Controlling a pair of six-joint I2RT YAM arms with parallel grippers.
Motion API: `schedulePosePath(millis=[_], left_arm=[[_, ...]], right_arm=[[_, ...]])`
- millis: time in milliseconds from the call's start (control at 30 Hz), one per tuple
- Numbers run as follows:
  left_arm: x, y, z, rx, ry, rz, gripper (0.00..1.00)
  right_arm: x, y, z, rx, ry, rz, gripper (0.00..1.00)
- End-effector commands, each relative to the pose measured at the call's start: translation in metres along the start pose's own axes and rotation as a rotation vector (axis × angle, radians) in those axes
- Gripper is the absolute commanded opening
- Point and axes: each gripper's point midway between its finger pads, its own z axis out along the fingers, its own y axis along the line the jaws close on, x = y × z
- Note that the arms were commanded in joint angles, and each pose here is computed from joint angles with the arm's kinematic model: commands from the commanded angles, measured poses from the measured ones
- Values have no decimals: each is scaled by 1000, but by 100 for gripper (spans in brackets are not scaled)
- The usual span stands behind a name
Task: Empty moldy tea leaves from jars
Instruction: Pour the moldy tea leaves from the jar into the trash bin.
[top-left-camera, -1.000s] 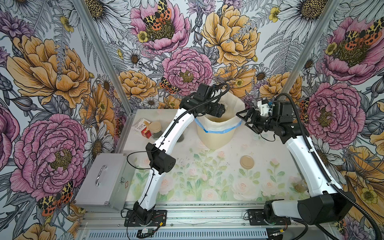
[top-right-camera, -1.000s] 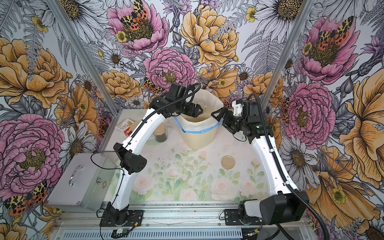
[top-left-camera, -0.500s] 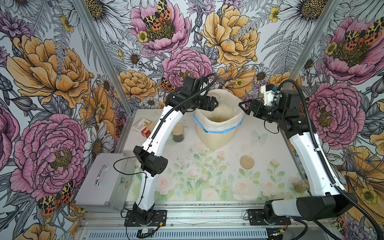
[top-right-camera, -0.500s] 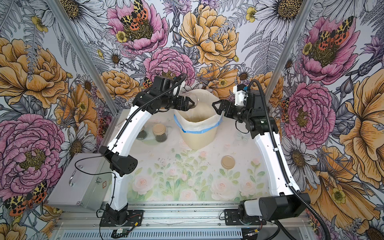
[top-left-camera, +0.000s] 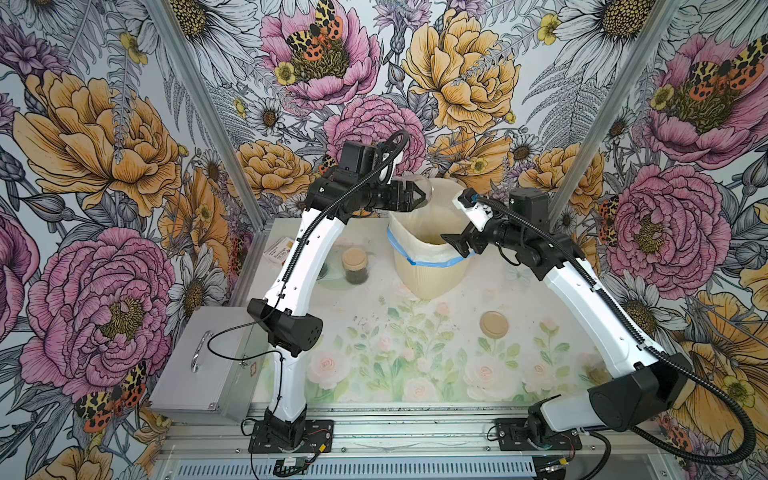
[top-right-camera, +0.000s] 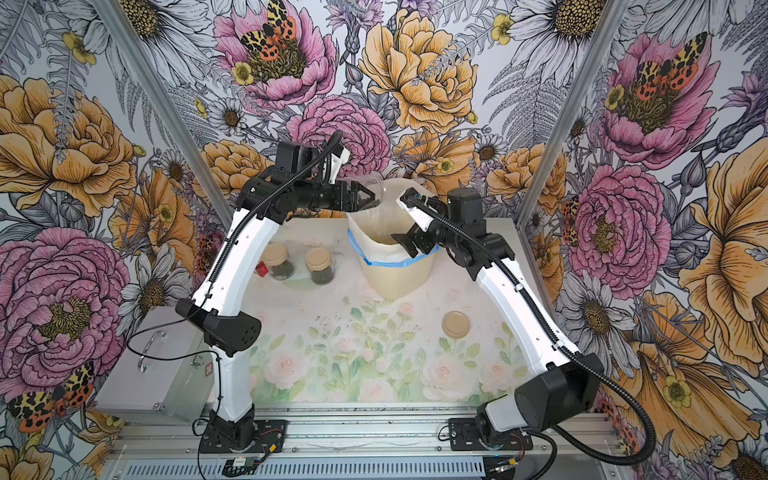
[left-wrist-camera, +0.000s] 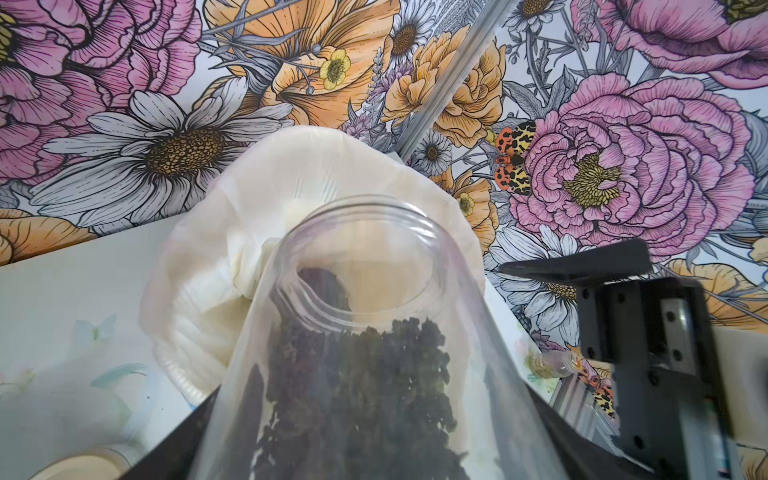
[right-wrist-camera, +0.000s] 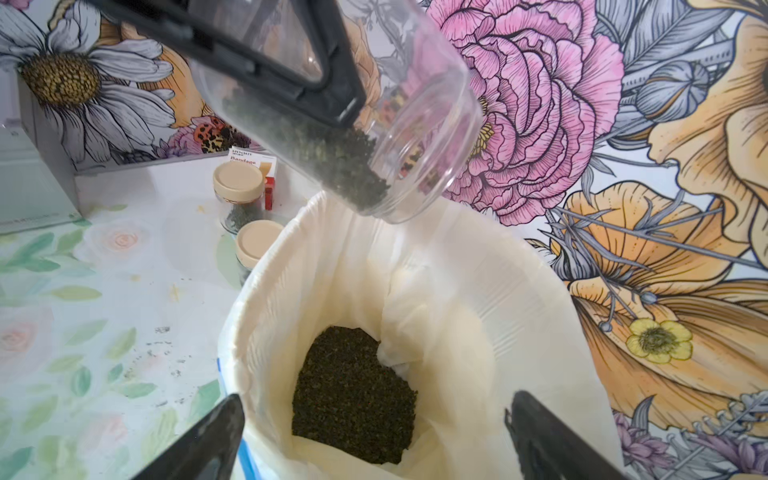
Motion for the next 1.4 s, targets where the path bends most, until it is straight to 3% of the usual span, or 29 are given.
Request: schedulePosePath(millis=[0,267,567,1367], left_arm=[[-19,-16,-9,75,-66,25,37],[-16,-21,-4,93,-57,24,37],[-19,-30,0,115,-65,27,37],[5,-48,13,209,30,-34,35]], right_arm=[[-26,-24,-2,121,-102,-231,100],[-53,-31,9,196,-259,-406,100],[-74,-12,21,100,-342,-496,99],[-73,-5,63,92,-342,-681,91]])
